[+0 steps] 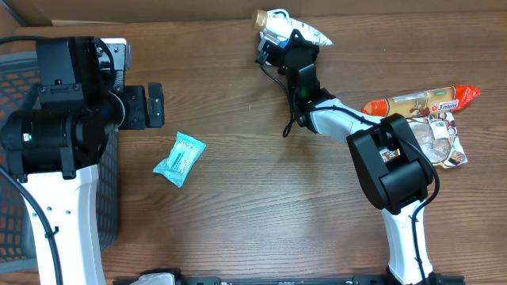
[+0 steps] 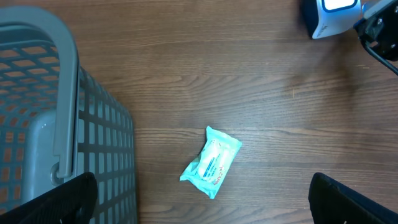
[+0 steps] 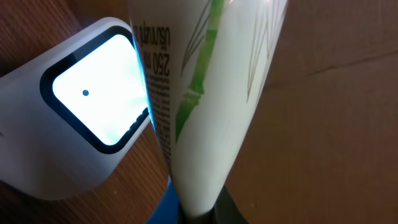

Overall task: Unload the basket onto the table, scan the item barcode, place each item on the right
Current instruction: 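Hold the white tube in front of the white scanner, then carry the white tube to the right side and release it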

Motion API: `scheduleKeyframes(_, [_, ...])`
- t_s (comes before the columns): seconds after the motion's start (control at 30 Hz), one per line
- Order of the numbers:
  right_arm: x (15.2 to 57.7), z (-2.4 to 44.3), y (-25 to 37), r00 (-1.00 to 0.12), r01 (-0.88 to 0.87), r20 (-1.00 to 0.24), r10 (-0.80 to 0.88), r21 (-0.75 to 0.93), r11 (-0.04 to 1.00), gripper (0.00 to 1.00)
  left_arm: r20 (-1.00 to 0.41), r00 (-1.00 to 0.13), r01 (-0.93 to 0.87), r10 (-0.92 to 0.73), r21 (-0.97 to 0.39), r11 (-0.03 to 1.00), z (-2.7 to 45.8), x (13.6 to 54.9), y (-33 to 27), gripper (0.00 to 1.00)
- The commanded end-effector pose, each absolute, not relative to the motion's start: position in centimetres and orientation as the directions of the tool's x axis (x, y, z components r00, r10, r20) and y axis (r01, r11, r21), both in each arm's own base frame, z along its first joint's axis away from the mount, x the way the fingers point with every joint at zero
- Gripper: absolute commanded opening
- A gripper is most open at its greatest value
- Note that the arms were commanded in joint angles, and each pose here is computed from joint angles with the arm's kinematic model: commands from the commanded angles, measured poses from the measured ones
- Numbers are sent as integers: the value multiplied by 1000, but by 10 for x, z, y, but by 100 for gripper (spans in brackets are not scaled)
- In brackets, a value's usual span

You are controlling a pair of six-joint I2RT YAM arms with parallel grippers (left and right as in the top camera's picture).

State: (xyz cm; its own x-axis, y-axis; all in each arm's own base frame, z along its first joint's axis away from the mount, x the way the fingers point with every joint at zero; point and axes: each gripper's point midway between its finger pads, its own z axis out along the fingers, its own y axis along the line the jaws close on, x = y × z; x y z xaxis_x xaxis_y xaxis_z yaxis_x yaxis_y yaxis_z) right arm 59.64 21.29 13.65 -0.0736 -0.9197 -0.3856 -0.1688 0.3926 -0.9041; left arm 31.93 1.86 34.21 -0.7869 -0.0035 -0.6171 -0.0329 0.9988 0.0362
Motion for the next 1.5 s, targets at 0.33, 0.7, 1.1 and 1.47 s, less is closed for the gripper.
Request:
scheduleKeyframes(0.33, [602, 165, 203, -105, -77, -451, -886, -885, 459, 4, -617, -787, -27, 11, 53, 998, 342, 322, 21, 100])
scheduleKeyframes(0.7, [568, 242, 181, -218, 9, -887, -408, -419, 908, 4, -617, -787, -27, 11, 53, 998, 342, 322, 21, 100])
scheduleKeyframes(1.1, [441, 340, 123, -404, 56, -900, 162, 152, 987, 4, -617, -787, -27, 11, 53, 998, 342, 322, 21, 100])
scheduleKeyframes(1.47, [400, 251, 51, -731, 131, -511, 451, 544, 829, 4, -617, -787, -26, 12, 53, 998, 342, 322, 21, 100])
